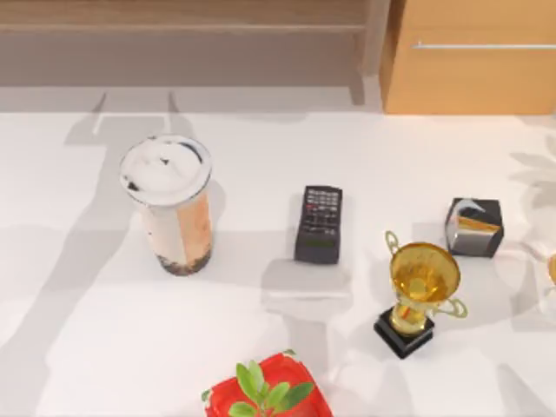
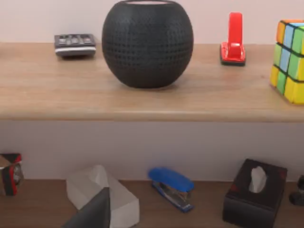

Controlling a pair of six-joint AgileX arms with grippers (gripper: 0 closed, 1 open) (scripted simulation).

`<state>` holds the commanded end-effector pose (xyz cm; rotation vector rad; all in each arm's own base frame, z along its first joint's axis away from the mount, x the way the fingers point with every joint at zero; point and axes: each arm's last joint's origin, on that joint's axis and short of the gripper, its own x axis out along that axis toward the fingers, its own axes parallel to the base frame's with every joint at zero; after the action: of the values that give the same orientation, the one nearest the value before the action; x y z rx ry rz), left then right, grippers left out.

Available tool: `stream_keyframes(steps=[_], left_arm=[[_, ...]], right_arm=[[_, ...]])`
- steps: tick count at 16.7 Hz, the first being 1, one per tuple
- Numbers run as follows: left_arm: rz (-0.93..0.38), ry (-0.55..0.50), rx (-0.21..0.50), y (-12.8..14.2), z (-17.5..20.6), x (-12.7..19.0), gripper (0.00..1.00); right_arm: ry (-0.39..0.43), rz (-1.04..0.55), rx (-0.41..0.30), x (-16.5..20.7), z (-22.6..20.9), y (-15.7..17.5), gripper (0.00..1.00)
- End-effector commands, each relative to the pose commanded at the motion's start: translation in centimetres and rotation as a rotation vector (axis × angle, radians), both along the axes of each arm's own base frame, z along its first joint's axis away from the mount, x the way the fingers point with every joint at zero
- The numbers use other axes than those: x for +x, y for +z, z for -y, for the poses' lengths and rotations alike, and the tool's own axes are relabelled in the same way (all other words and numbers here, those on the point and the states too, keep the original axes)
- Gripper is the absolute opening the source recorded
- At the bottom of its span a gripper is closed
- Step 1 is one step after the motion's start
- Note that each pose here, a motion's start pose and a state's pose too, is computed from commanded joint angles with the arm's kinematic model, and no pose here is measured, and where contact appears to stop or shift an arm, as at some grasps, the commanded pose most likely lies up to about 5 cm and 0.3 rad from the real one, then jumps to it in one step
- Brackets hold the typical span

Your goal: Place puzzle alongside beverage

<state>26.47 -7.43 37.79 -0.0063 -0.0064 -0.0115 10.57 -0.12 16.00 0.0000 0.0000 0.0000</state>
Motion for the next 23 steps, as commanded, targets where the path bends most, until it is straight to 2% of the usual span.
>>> stream_keyframes(steps=[4,8,18,23], left_arm=[[-0.01,-0.004,0.006,0.8,5.3,7.4,1.0],[-0.007,-0.008,0.006,0.1,9.2,11.4,1.0],[-0.006,-0.007,0.006,0.3,9.8,12.2,1.0],[-0.003,-0.009,0.005,1.0,9.7,14.3,1.0]], right_arm=[[0.0,0.0,0.0,0.0,0.0,0.0,1.0],[0.0,0.0,0.0,0.0,0.0,0.0,1.0],[0.0,0.0,0.0,0.0,0.0,0.0,1.0],[0.0,0.0,0.0,0.0,0.0,0.0,1.0]])
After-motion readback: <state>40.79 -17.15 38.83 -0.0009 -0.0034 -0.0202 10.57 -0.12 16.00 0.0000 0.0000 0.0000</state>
